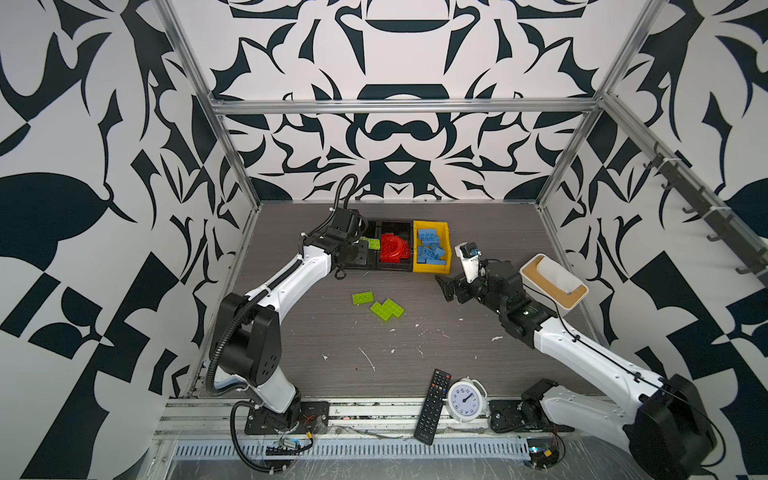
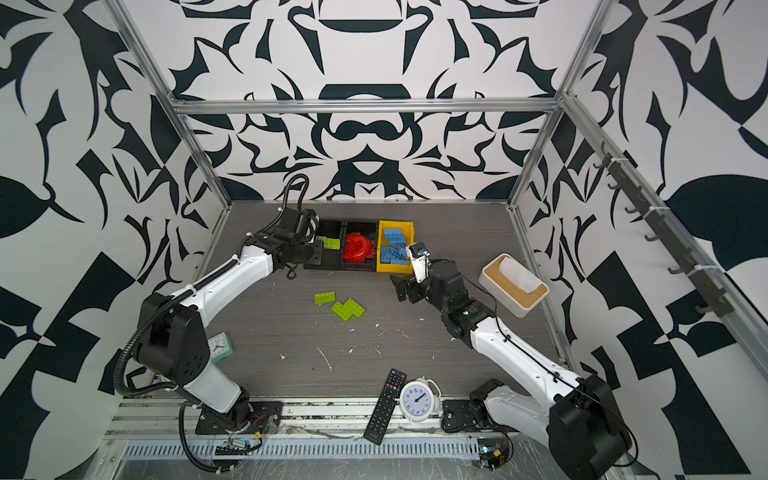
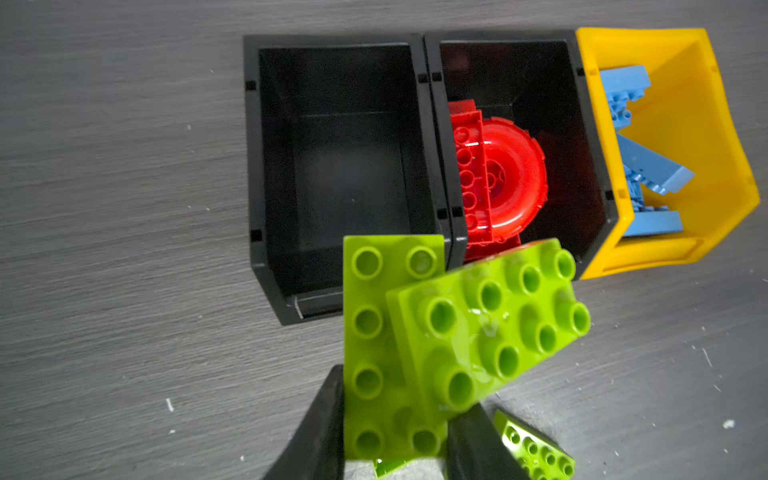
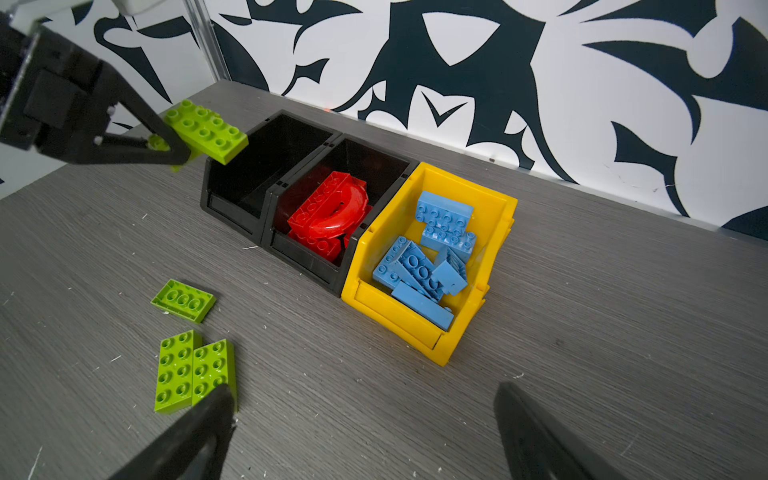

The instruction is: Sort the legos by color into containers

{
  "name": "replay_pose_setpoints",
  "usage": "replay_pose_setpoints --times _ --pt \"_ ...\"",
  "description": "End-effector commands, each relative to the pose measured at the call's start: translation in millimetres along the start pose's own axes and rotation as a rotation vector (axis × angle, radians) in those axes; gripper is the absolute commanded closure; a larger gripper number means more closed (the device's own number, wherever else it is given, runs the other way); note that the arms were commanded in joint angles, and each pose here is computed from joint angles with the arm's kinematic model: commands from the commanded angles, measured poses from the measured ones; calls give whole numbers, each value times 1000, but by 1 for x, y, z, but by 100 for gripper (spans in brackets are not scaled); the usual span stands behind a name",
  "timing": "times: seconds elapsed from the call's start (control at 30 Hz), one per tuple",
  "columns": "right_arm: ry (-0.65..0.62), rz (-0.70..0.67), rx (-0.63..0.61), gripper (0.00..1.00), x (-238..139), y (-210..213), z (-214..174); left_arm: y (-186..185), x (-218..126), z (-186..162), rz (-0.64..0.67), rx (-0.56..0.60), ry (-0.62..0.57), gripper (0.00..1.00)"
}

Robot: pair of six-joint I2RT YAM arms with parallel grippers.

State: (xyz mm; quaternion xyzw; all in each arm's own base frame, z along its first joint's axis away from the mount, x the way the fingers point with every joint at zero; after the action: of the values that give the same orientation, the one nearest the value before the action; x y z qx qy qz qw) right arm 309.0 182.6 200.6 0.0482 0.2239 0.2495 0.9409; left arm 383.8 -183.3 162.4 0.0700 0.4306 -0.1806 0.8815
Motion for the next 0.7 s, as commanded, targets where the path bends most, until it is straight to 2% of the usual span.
replay_pose_setpoints --times 0.0,0.17,0.47,0.53,0.67 --pt "-54 12 15 0 -3 4 20 -12 -19 -18 -66 -18 -26 85" --pt "-43 19 17 1 1 5 17 -19 -39 -48 -103 -34 -27 84" --pt "-15 39 24 3 8 8 13 -38 -37 -134 -100 -90 225 83" --pt "17 140 5 4 9 24 9 -43 -36 -148 -108 -94 265 83" --pt "187 448 -51 7 16 83 -12 -49 -37 -163 -116 -101 294 83"
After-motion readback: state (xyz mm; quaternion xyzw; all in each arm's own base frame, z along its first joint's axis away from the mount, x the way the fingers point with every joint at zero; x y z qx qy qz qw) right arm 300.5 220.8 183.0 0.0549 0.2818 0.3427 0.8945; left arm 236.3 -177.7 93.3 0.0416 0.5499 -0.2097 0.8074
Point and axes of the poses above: each gripper's point midway between its finger pads, its own x axis out along the fingers, its own y axis along the line the jaws close on, z = x × y, the point moved 1 cm from there along -x, back along the fingers, and after that the axes turned 10 degrees about x, right-handed, at the moved point
